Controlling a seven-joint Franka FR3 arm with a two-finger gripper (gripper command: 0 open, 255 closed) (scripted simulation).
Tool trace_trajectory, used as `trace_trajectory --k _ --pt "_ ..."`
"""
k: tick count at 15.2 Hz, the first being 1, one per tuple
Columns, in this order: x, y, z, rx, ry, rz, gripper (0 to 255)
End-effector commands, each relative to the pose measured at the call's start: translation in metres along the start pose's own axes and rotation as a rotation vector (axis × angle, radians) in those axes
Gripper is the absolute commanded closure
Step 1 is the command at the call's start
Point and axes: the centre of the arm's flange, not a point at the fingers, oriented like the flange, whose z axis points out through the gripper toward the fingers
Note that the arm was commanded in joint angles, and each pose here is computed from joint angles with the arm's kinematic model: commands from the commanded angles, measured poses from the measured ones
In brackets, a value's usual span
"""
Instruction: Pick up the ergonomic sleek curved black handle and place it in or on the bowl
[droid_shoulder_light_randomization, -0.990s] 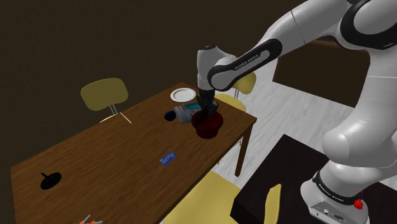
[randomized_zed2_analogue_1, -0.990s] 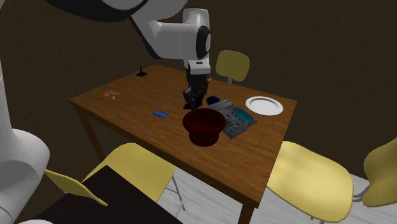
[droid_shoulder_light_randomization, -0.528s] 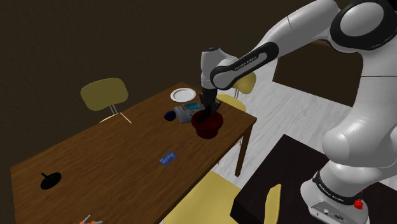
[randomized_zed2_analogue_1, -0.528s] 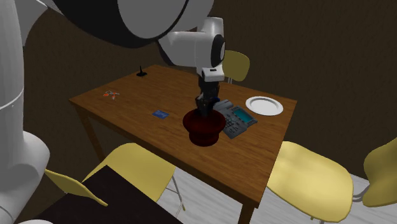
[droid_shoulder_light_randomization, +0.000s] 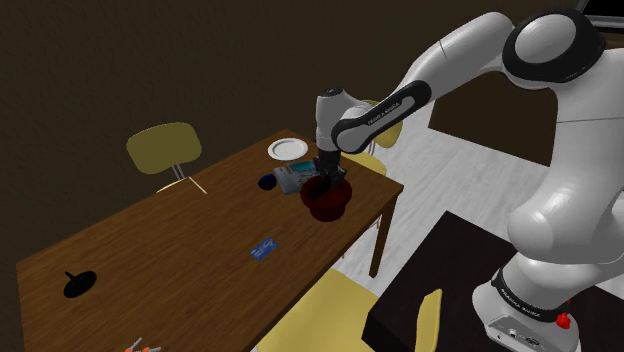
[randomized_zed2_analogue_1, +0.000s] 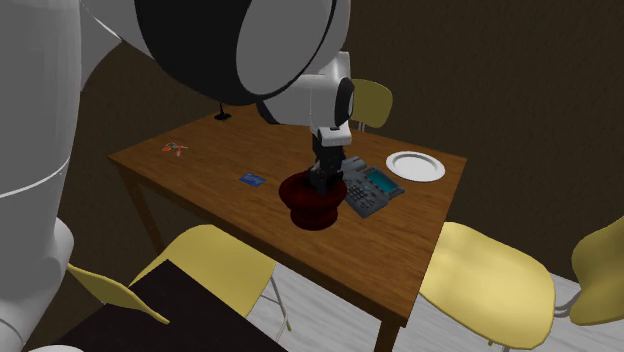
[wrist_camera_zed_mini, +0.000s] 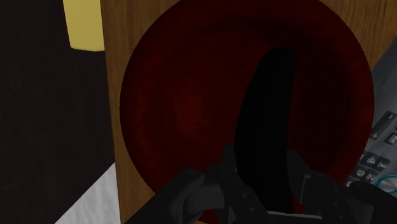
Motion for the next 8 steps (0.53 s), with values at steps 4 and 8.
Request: trace_trajectory --k 4,8 --pt "-0.0003 0.0010 0.0050 -0.001 0.000 -0.001 255" --pt "0.0000 0.0009 0.0051 -0.001 0.000 -0.001 0"
